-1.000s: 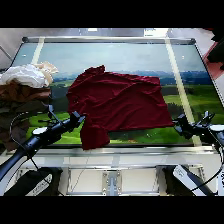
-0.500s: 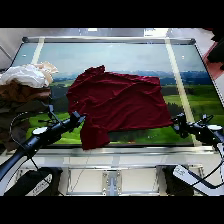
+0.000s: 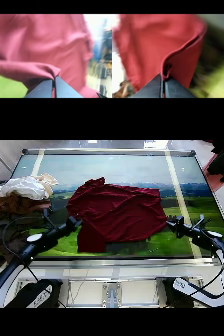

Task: Fold the shirts.

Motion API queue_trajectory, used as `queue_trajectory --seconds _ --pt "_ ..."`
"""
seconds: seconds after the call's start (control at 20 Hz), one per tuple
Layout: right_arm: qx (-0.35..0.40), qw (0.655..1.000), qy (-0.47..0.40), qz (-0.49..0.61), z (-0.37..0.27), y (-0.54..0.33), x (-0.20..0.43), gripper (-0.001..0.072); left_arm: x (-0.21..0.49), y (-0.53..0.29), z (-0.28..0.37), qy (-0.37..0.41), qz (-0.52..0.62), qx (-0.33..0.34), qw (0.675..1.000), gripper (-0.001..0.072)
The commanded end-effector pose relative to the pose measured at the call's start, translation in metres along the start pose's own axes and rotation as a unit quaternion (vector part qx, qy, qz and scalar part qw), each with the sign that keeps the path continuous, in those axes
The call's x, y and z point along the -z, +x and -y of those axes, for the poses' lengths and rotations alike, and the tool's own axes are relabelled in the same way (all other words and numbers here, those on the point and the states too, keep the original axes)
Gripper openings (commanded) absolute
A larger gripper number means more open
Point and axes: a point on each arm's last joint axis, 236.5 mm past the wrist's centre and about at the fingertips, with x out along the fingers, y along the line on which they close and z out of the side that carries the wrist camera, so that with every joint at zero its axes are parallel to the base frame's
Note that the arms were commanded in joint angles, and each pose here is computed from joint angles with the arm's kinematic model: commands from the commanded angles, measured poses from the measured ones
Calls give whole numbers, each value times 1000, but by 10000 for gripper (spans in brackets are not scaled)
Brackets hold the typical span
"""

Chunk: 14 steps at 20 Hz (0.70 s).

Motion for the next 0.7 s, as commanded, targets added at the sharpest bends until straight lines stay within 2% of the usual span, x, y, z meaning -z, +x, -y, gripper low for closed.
queue_trajectory --seconds 0.0,0.15,0.3,0.5,0.65 --pt "-113 982 -151 14 -113 -41 -7 31 -80 -41 86 136 88 79 984 13" --pt "-118 943 -297 96 -200 -124 -7 30 -132 -119 171 310 173 78 932 13" --pt "-57 890 -410 193 -255 -207 18 30 -141 -197 232 413 234 27 880 13" --pt "12 773 -520 363 -332 -301 51 30 -142 -303 307 496 340 -28 799 13" --pt "24 693 -550 465 -387 -362 64 29 -149 -346 343 528 386 -50 755 12"
